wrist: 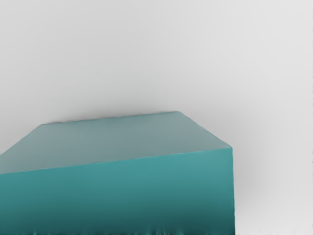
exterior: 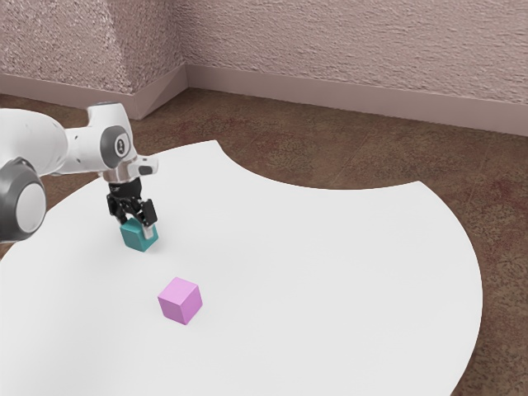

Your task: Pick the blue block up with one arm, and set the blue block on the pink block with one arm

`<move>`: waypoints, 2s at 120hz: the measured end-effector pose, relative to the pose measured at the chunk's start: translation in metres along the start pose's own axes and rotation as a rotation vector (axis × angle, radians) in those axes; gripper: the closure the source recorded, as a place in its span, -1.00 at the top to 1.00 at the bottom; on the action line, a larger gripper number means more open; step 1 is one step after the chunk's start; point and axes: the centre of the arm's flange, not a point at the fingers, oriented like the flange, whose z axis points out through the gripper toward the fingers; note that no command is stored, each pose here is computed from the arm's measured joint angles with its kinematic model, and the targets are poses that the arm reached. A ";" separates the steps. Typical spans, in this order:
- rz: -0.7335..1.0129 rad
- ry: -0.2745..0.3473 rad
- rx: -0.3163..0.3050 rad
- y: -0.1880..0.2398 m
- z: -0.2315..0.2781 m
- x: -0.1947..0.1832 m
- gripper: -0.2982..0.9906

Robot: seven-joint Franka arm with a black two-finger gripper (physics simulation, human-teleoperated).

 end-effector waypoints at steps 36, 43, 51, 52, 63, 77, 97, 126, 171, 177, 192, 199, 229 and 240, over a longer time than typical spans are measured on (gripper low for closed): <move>-0.003 -0.018 -0.011 -0.001 0.002 0.004 0.51; -0.003 -0.019 -0.012 -0.001 0.002 0.005 0.50; -0.007 -0.019 -0.013 -0.004 0.002 0.005 0.50; -0.007 -0.019 -0.013 -0.004 0.002 0.005 0.50; -0.012 -0.018 -0.013 -0.008 0.001 0.005 0.50; -0.013 -0.014 -0.012 -0.010 0.000 0.008 0.50; -0.010 -0.003 -0.005 -0.010 -0.004 0.013 0.50; -0.005 0.004 -0.005 -0.009 -0.006 0.017 0.50; -0.004 -0.020 -0.016 -0.008 -0.001 0.018 0.50; -0.004 -0.022 -0.017 -0.008 -0.001 0.019 0.50; -0.003 -0.028 -0.021 -0.009 0.000 0.020 0.50; -0.006 -0.030 -0.023 -0.010 0.000 0.019 0.50; -0.008 -0.046 -0.032 -0.010 0.002 0.017 0.50; -0.008 -0.051 -0.034 -0.010 0.003 0.017 0.45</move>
